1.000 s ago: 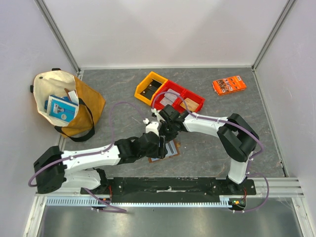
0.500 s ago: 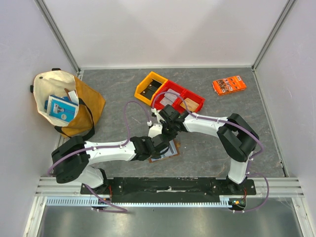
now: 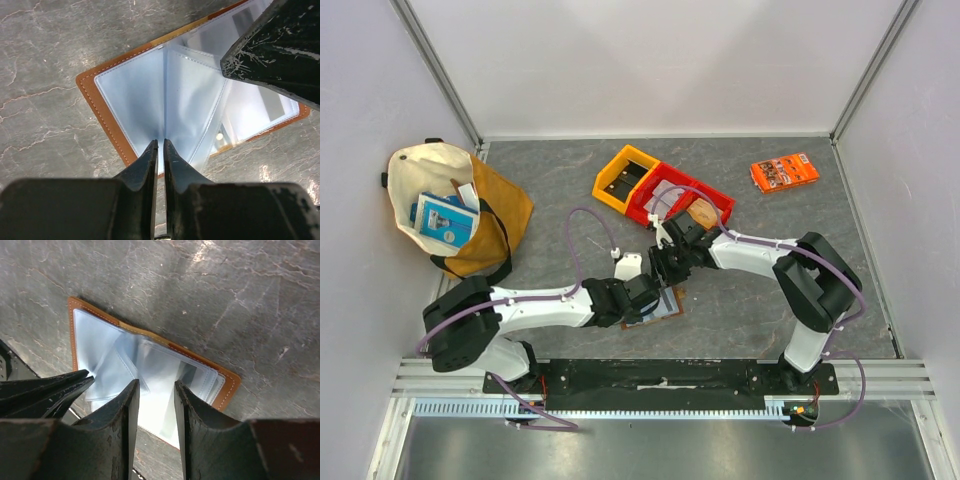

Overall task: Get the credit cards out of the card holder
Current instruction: Remove the credit card from the card holder.

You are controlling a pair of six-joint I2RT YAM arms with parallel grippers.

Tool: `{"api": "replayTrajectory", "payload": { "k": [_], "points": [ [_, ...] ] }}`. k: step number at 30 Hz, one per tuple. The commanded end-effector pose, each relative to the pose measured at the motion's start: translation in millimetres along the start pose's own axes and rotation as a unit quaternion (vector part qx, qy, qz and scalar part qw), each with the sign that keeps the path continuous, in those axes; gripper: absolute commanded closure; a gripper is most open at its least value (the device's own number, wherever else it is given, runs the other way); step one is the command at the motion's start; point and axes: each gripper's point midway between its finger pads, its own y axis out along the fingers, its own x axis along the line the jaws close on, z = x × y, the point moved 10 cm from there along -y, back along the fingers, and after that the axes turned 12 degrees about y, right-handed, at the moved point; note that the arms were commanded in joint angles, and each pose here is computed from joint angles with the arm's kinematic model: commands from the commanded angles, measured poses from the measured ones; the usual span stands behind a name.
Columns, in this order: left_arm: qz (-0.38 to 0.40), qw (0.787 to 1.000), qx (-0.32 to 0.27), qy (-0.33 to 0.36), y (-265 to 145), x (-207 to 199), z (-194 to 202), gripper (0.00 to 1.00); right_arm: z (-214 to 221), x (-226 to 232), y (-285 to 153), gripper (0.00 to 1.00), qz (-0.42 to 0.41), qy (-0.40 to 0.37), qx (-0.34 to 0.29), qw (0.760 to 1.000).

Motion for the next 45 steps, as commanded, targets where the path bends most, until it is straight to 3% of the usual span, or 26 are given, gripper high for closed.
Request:
{"api": "replayTrajectory", "payload": {
  "k": [1, 7, 20, 30, 37, 45],
  "points": [
    [-0.012, 0.999, -0.013, -0.027, -2.2, 4.3, -1.4, 0.87, 2.7, 9.2, 0.3, 0.59, -0.064, 0.014, -0.002, 0.998],
    [-0.004, 0.999, -0.020, -0.037, -6.5, 5.2, -3.0, 0.87, 5.8, 15.5, 2.3, 0.59, -0.118, 0.024, 0.009, 0.993],
    [0.038, 0.990, -0.089, -0.101, -41.5, 24.8, -8.2, 0.73, 1.8, 48.2, -4.4, 0.63, -0.187, -0.001, 0.028, 0.982],
    [0.133, 0.971, -0.156, -0.126, -62.9, 31.8, -9.2, 0.73, 8.0, 53.0, 30.5, 0.45, -0.173, 0.004, 0.054, 0.983],
    [0.170, 0.970, -0.142, -0.098, -56.4, 13.5, -15.2, 0.82, 5.5, 50.0, 30.8, 0.47, -0.146, -0.003, 0.044, 0.988],
    [0.130, 0.982, -0.089, -0.109, -24.2, 17.2, -11.8, 0.95, -9.5, 44.7, -0.7, 0.51, -0.088, -0.023, -0.021, 0.996]
  ]
}}
